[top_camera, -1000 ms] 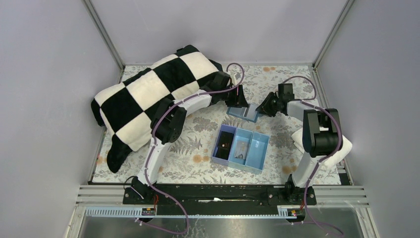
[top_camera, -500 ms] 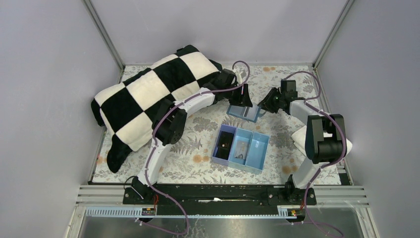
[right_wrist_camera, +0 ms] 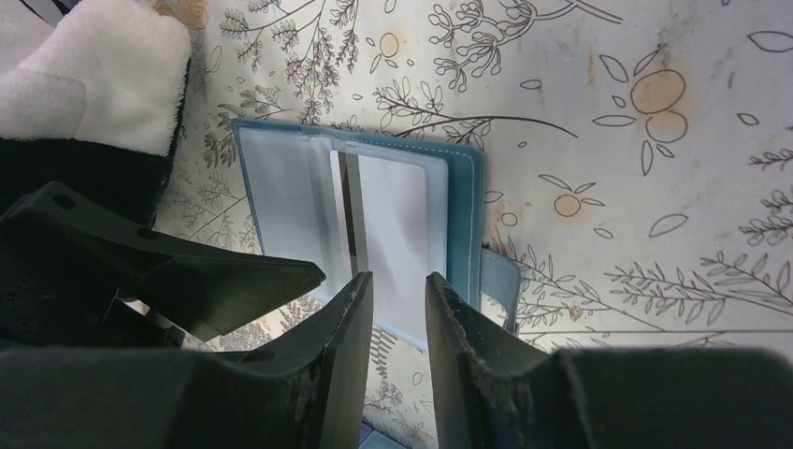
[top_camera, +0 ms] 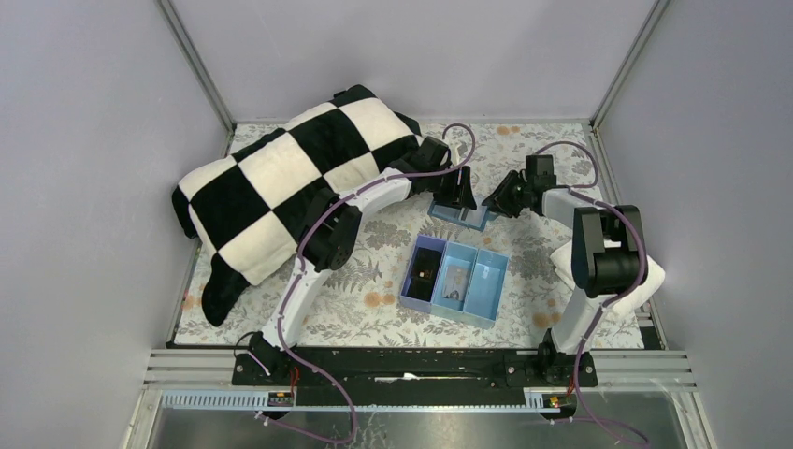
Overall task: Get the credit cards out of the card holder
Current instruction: Remove the credit card from the card holder.
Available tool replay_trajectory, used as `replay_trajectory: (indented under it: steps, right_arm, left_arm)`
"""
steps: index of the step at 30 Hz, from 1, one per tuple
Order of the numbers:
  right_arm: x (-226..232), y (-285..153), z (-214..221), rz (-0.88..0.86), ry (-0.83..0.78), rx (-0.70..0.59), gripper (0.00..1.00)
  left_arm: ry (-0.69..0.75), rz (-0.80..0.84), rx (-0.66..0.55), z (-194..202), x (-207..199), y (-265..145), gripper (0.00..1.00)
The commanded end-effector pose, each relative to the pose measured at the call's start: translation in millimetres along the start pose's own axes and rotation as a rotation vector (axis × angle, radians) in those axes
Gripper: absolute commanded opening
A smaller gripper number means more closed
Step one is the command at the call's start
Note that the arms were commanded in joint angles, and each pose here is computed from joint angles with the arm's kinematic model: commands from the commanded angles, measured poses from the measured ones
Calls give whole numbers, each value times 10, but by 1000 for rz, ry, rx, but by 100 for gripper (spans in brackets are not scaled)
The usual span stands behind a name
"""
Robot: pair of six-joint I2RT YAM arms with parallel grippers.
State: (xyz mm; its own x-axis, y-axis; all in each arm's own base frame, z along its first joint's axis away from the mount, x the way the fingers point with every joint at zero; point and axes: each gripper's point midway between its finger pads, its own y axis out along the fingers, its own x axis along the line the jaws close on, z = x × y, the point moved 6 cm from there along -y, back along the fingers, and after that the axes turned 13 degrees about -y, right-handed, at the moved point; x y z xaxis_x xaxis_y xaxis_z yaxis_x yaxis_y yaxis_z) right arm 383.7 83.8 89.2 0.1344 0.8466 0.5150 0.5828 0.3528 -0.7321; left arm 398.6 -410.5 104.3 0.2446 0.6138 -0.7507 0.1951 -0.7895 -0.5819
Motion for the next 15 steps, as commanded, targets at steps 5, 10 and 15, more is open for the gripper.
replay_trajectory:
  steps: [5,10,15]
  right_arm:
    - [185,108,-86,-78,-19,-14,34]
    - [168,164,-52,-69,-20,-1,34]
    - [91,204,14,-36,-20,9,34]
  left_arm:
    - [50,10,-33,-129,-42,-40,57]
    - [32,3,-17,-107,46,-10,57]
    - [29,-3,-12,-89,81,-6,57]
